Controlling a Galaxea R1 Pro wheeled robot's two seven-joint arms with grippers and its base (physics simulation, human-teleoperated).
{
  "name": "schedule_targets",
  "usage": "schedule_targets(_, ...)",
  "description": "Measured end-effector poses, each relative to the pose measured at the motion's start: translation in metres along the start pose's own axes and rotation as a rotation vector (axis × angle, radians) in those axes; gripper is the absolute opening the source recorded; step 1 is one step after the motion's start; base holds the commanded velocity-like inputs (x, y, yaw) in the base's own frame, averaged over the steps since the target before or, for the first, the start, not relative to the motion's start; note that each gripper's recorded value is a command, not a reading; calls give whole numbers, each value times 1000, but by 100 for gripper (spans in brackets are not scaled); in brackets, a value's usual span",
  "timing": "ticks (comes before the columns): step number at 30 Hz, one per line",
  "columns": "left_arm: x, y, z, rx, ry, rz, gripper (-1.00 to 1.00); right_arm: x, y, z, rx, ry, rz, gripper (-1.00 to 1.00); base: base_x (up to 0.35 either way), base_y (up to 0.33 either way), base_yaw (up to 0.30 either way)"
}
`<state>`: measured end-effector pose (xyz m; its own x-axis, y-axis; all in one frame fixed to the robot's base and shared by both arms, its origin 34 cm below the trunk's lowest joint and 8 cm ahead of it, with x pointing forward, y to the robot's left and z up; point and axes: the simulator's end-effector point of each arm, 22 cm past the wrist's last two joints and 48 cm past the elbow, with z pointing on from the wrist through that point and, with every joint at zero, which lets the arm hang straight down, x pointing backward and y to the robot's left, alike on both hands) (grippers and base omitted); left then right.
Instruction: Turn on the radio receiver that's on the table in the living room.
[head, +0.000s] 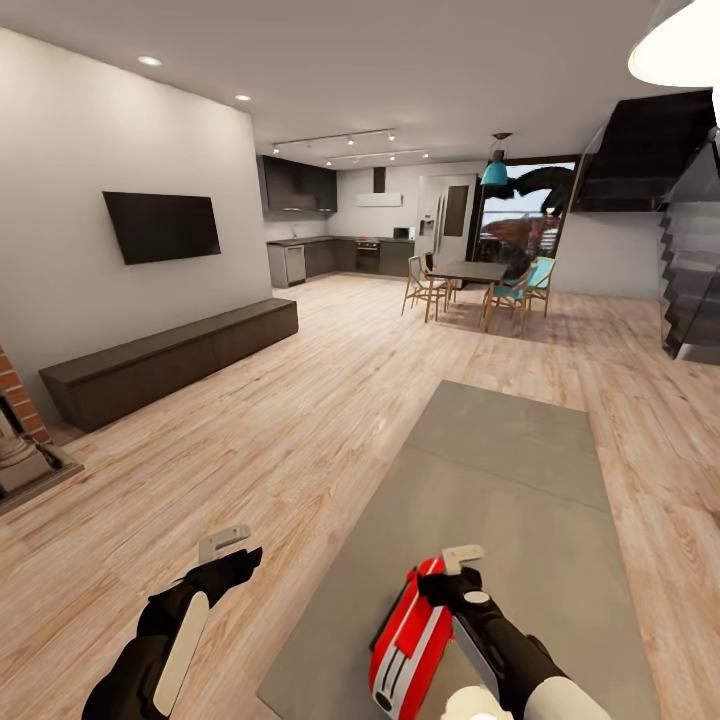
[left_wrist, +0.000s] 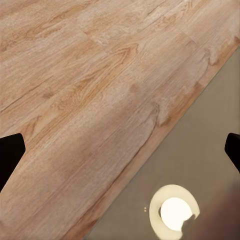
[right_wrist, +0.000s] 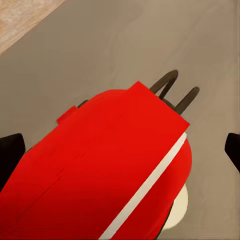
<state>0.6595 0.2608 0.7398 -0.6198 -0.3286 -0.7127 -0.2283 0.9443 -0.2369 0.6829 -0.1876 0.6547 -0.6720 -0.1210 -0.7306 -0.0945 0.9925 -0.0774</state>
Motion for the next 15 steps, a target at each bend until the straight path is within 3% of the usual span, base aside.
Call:
schedule_targets(3, 0, 0, 0, -1, 0, 0, 100, 2, -2, 2, 5, -49, 7, 100, 0, 0, 0)
schedule_targets(15, 0, 1, 0, -1, -1, 2, 100, 2, -1, 2, 5, -67, 5, 100, 0, 0, 0)
